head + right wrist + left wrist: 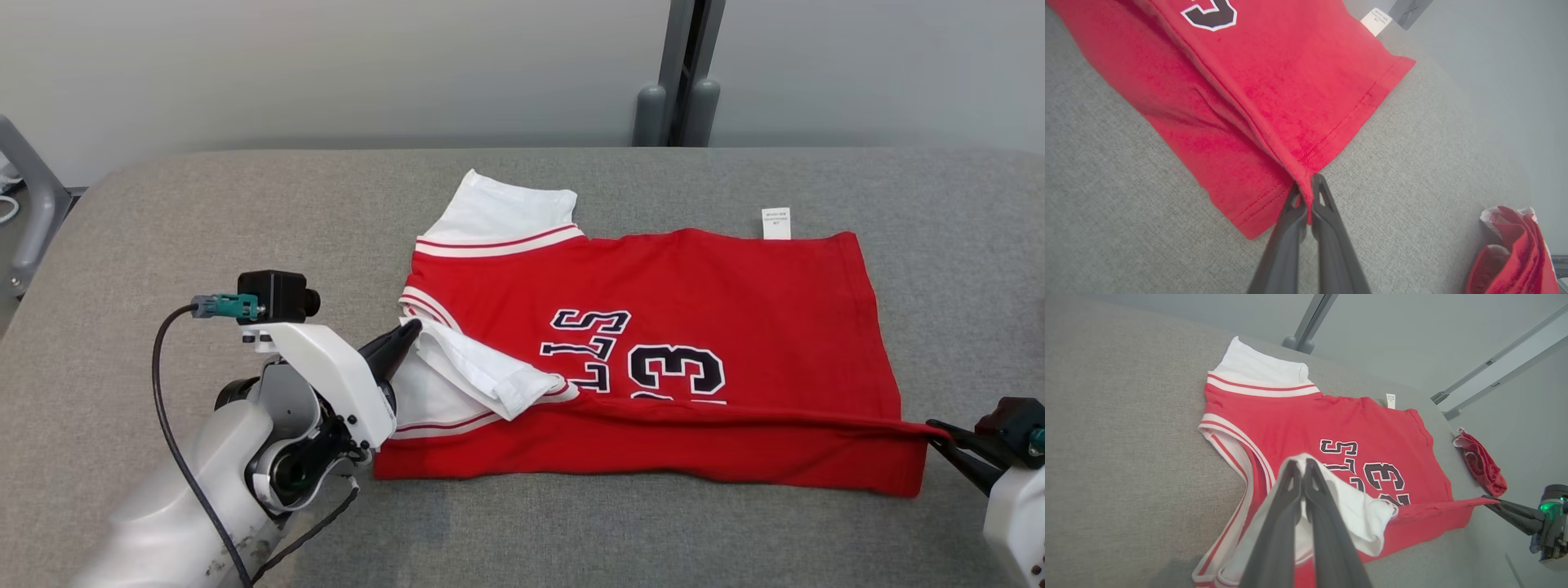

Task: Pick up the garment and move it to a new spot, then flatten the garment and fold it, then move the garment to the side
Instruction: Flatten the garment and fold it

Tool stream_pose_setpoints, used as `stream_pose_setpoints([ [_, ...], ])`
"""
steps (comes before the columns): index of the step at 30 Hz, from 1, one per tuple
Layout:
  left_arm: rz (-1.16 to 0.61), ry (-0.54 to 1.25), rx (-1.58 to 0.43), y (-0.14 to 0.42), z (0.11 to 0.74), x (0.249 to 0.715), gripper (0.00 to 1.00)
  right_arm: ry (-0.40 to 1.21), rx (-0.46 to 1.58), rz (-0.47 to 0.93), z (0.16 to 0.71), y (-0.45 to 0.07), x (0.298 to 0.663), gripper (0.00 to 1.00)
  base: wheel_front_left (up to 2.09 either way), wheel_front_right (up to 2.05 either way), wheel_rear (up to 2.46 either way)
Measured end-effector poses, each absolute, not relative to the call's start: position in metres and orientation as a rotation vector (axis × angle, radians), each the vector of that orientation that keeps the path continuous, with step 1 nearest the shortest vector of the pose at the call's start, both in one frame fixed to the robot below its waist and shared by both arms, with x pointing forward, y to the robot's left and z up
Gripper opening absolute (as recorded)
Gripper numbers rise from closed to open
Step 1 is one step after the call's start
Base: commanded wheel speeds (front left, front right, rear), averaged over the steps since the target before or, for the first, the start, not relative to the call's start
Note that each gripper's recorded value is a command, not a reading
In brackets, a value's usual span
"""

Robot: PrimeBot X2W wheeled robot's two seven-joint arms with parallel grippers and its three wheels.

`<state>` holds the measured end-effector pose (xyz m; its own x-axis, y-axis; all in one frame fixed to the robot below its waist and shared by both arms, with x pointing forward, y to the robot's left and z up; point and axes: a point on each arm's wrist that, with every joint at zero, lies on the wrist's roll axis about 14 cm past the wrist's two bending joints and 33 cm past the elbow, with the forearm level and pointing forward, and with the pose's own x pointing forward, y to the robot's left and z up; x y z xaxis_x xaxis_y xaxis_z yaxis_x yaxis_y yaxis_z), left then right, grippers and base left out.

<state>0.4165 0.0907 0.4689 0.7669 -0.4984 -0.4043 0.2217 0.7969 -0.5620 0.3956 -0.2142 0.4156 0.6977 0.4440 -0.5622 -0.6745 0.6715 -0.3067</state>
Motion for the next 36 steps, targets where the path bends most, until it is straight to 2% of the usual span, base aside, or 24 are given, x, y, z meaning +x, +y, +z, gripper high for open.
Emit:
stream_pose_setpoints([
  [17,-0.34,0.61,-0.485,0.083,0.428,0.447,0.0,0.528,-0.517,0.657,0.391,-0.216,0.416,0.0,0.0,0.0,0.0],
  [18,-0.336,0.612,-0.488,0.082,0.427,0.448,0.0,0.526,-0.51,0.653,0.392,-0.215,0.418,0.35,0.0,0.0,0.0],
  [19,-0.33,0.61,-0.49,0.082,0.426,0.449,0.38,0.522,-0.508,0.65,0.393,-0.215,0.421,1.0,0.0,0.0,0.0],
  [20,-0.321,0.609,-0.488,0.083,0.424,0.449,0.8,0.52,-0.494,0.639,0.394,-0.215,0.424,1.0,0.0,0.0,0.0],
  [21,-0.312,0.604,-0.482,0.085,0.423,0.45,1.0,0.517,-0.484,0.633,0.396,-0.215,0.426,1.0,0.0,0.0,0.0],
  [26,-0.297,0.529,-0.492,0.086,0.432,0.455,1.0,0.516,-0.426,0.624,0.397,-0.209,0.42,1.0,0.0,0.0,0.0],
  [31,-0.208,0.361,-0.525,0.11,0.46,0.47,1.0,0.499,-0.395,0.594,0.407,-0.21,0.418,1.0,0.0,0.0,0.0],
  [36,-0.171,0.247,-0.519,0.125,0.482,0.471,1.0,0.39,-0.256,0.468,0.446,-0.214,0.442,1.0,0.0,0.0,0.0],
])
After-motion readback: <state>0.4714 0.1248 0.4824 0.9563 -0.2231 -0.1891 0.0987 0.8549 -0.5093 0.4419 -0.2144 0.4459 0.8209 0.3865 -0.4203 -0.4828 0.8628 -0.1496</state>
